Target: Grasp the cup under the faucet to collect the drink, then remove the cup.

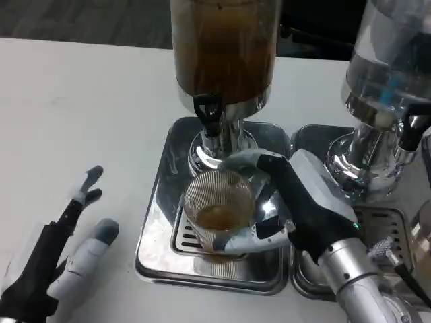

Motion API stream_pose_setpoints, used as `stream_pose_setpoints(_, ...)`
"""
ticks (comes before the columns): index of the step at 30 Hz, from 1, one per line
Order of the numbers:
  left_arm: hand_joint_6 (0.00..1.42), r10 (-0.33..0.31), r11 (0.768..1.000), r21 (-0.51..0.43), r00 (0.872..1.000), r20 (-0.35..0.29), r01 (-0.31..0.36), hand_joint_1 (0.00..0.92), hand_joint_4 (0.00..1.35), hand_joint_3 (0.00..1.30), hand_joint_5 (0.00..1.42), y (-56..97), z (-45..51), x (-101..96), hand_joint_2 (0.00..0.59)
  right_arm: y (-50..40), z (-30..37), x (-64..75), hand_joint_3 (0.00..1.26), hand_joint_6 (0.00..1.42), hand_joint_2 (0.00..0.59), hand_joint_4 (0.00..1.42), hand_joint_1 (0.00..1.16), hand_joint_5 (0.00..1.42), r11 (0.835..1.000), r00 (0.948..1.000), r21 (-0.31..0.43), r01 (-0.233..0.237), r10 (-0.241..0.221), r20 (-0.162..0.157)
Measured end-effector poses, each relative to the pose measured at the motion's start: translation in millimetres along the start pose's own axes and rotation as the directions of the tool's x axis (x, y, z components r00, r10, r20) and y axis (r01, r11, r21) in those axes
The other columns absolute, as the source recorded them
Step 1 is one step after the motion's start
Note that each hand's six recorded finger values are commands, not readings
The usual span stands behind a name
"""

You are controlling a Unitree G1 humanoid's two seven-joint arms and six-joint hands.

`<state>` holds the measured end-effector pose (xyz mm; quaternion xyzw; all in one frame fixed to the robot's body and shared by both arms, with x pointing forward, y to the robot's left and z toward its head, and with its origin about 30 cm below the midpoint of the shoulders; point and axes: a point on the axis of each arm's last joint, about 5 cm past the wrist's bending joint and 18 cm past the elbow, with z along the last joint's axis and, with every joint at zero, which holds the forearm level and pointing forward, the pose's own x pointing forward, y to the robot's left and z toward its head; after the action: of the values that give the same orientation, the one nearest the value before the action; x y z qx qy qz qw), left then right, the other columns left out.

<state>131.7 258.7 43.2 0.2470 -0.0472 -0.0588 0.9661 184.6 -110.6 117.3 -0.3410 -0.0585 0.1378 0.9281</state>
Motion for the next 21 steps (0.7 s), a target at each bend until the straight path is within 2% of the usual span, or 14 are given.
stream_pose_setpoints(3, 0.00, -0.001, 1.000, -0.001, 1.000, -0.004, 0.001, 0.000, 0.00, 0.04, 0.10, -0.2, -0.6, -0.1, 0.120, -0.9, 0.1, 0.0, 0.77, 1.38, 0.058, 0.84, 1.03, 0.97, 1.000, 0.9999, 0.006, 0.003, -0.003, -0.014)
stream_pose_setpoints(6, 0.00, -0.007, 1.000, -0.002, 1.000, -0.004, 0.007, 0.000, 0.00, 0.04, 0.10, -0.7, -0.7, 0.0, 0.120, -3.8, 1.0, 0.3, 0.77, 1.38, 0.059, 0.84, 1.03, 0.97, 0.999, 0.9991, 0.037, 0.007, -0.005, -0.041)
stream_pose_setpoints(10, 0.00, -0.012, 1.000, -0.003, 1.000, -0.003, 0.012, 0.000, 0.00, 0.04, 0.10, -1.4, -0.6, 0.1, 0.120, -8.5, 2.0, -0.2, 0.77, 1.38, 0.060, 0.84, 1.03, 0.97, 0.997, 0.9983, 0.072, -0.008, 0.012, -0.057)
stream_pose_setpoints(15, 0.00, -0.016, 1.000, -0.004, 1.000, -0.002, 0.016, 0.000, 0.00, 0.04, 0.10, -2.1, -0.5, 0.2, 0.120, -17.7, 6.2, -1.8, 0.77, 1.38, 0.065, 0.85, 1.03, 0.97, 0.995, 0.9981, 0.100, -0.005, 0.011, -0.060)
stream_pose_setpoints(19, 0.00, -0.017, 1.000, -0.004, 1.000, -0.001, 0.017, 0.000, 0.00, 0.04, 0.10, -2.3, -0.4, 0.3, 0.120, -20.3, 6.9, -2.7, 0.77, 1.38, 0.068, 0.86, 1.03, 0.97, 0.994, 0.9970, 0.112, -0.022, 0.030, -0.072)
stream_pose_setpoints(21, 0.00, -0.017, 1.000, -0.004, 1.000, -0.001, 0.017, 0.000, 0.00, 0.04, 0.10, -2.3, -0.4, 0.3, 0.120, -22.6, 8.4, -3.5, 0.77, 1.38, 0.070, 0.86, 1.03, 0.97, 0.994, 0.9972, 0.107, -0.024, 0.031, -0.068)
